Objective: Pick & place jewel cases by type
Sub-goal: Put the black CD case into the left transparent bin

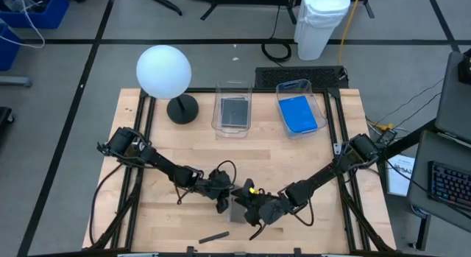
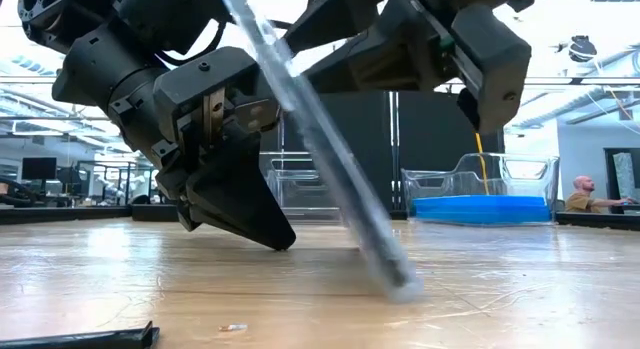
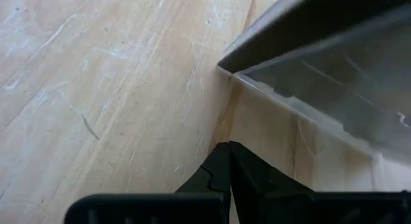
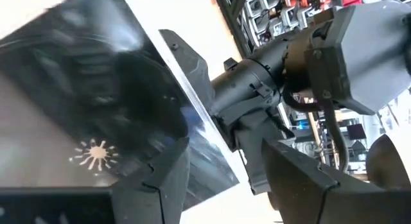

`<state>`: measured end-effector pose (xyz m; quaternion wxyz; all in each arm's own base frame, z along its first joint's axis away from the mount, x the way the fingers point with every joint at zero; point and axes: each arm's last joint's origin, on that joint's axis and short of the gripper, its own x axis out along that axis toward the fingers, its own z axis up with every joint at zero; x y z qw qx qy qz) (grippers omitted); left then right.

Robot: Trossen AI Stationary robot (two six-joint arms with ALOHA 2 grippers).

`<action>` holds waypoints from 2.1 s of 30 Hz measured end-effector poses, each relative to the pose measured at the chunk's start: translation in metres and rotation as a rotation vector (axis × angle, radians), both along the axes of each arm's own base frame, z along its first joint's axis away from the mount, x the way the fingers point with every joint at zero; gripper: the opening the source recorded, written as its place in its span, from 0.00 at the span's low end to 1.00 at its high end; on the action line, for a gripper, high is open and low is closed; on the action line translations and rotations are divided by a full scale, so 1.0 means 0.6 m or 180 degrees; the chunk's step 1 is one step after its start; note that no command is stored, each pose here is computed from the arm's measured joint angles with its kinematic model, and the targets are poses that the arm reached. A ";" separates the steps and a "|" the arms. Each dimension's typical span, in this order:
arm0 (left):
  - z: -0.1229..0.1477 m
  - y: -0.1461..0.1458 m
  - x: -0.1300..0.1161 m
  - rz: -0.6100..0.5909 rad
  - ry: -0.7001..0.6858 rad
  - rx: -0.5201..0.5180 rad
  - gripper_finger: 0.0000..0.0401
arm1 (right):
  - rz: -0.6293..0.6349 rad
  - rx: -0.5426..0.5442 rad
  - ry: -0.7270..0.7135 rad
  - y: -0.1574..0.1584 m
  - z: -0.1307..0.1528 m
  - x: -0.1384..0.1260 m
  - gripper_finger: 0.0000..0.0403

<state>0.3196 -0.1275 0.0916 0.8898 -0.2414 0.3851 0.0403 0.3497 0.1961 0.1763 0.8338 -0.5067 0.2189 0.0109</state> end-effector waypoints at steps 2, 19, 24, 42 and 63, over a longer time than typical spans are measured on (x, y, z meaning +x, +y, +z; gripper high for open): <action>0.000 0.000 0.000 0.0000 0.0004 0.0000 0.02 | -0.0015 0.0022 0.0013 0.000 -0.001 0.000 0.46; 0.000 0.000 0.000 0.0022 0.0015 -0.0017 0.02 | -0.0147 0.0161 -0.0041 0.002 -0.001 -0.003 0.46; 0.000 0.000 0.000 0.0022 0.0016 -0.0017 0.02 | -0.0422 -0.0032 -0.0168 0.005 0.007 -0.010 0.46; -0.001 0.000 -0.001 0.0021 0.0020 -0.0017 0.02 | -0.0294 0.1887 -0.0409 0.105 0.091 -0.138 0.46; -0.001 0.012 0.004 -0.0052 0.0015 0.0056 0.02 | -0.0825 0.2531 -0.1085 0.155 -0.028 -0.101 0.46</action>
